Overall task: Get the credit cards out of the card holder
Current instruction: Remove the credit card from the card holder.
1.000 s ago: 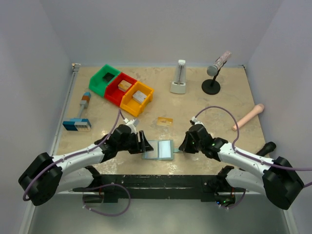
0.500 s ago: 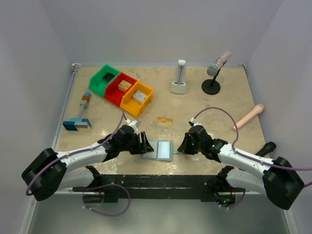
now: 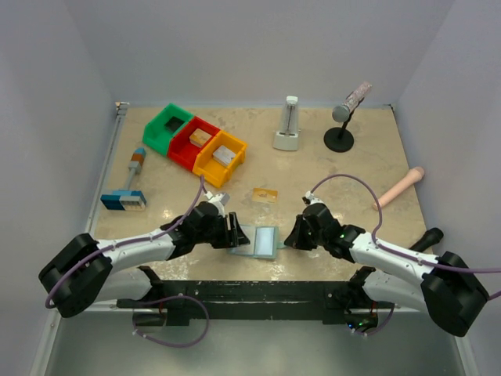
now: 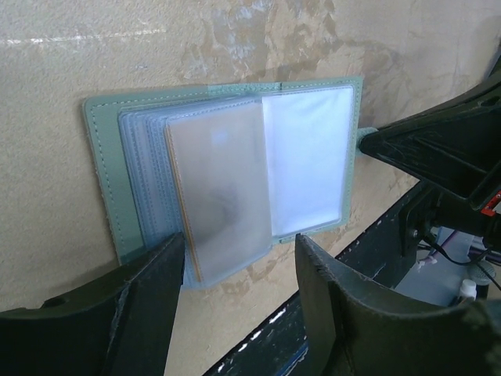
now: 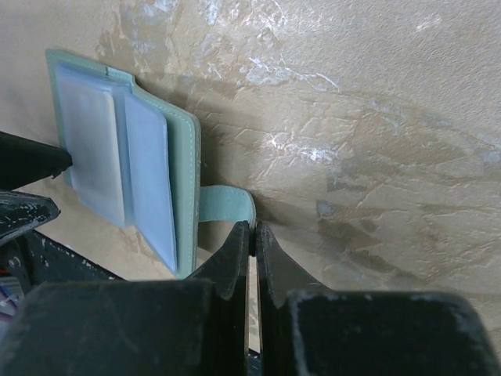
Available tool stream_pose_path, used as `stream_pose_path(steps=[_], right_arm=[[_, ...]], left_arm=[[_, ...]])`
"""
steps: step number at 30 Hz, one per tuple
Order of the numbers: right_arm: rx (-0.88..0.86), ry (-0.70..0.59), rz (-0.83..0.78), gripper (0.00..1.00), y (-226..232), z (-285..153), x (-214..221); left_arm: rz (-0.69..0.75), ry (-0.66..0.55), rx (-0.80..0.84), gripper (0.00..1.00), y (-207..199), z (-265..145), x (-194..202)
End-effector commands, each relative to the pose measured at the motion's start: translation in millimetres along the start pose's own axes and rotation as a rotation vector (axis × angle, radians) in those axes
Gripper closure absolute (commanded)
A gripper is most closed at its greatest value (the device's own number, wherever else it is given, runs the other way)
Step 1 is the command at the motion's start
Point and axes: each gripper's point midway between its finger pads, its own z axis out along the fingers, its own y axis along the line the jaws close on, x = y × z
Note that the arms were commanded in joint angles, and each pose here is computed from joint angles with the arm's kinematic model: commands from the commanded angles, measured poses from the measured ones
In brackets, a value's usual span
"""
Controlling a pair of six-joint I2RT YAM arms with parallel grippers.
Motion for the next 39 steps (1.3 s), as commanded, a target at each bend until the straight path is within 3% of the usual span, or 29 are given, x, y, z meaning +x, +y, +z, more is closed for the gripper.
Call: stream_pose_path(steps=[1, 39], right_arm=[[-0.044, -0.007, -0.002, 1.00, 12, 0, -3], [-0.024, -0.016, -0.001, 1.00, 9, -4, -4]], left_arm=[[0.017, -0.023, 0.083, 0.38, -28, 2, -11], [0.106, -0.014, 0.209, 0.38, -71, -8, -18]])
